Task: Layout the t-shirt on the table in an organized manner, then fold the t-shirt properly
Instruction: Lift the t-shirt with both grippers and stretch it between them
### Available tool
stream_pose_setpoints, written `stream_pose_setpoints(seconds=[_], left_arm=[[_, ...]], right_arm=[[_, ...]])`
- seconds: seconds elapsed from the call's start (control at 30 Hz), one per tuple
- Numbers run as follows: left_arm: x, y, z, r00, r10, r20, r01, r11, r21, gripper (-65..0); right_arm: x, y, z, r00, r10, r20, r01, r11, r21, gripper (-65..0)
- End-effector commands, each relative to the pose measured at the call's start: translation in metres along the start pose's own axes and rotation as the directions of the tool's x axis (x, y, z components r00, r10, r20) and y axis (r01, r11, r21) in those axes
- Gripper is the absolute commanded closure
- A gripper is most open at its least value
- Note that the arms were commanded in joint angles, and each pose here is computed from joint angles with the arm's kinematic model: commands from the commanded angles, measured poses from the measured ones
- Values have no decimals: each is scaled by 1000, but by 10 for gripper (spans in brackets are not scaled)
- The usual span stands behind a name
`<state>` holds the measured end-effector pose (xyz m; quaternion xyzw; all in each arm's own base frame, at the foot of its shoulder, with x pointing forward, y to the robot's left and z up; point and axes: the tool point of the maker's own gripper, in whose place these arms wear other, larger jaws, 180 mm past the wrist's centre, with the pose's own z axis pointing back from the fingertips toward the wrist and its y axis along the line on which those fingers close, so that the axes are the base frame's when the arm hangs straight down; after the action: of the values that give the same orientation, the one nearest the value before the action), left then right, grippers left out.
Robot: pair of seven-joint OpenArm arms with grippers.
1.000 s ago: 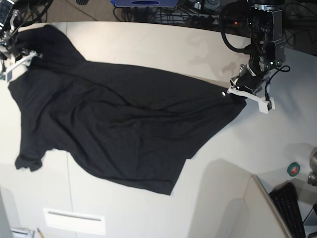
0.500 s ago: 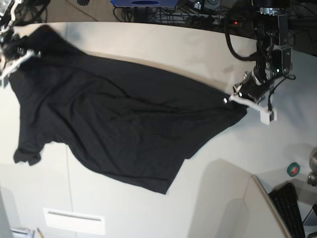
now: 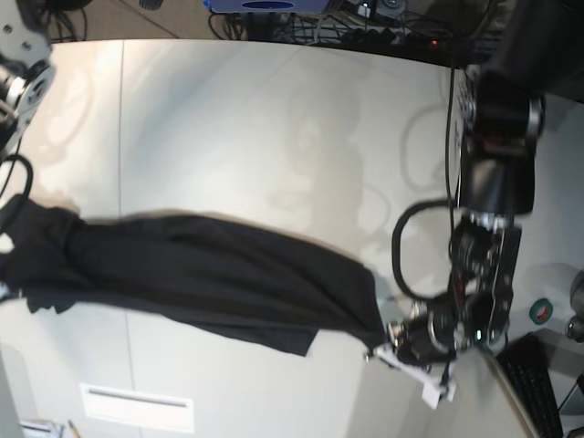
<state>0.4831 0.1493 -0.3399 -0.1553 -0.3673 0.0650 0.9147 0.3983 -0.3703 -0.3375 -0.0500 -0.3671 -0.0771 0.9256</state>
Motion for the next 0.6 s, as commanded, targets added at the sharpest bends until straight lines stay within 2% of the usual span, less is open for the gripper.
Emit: stream_pose_setpoints(seconds=[0.0, 0.17, 0.23, 0.33, 0.43, 0.57], left_arm=[[42, -10, 3, 996, -20, 89, 20, 1000, -8, 0], [115, -26, -3, 973, -78, 219, 74, 997, 31, 0], [143, -42, 2, 959, -86, 270, 84, 996, 21, 0], [203, -66, 30, 919, -93, 384, 101, 995, -1, 0], [258, -93, 68, 868, -103, 487, 132, 991, -26, 0], [305, -130, 120, 782, -127, 610, 201, 978, -55, 0]], right_arm=[[39, -8, 3, 996, 11, 88, -10, 1000, -11, 0], [117, -1, 0, 976, 41, 213, -45, 999, 18, 0], [148, -4, 11, 964, 49, 261, -54, 999, 10, 0], [209, -13, 44, 928, 71, 365, -68, 997, -21, 0], [263, -24, 87, 876, 109, 469, -86, 994, -72, 0], [311, -31, 150, 783, 212, 584, -132, 975, -176, 0]])
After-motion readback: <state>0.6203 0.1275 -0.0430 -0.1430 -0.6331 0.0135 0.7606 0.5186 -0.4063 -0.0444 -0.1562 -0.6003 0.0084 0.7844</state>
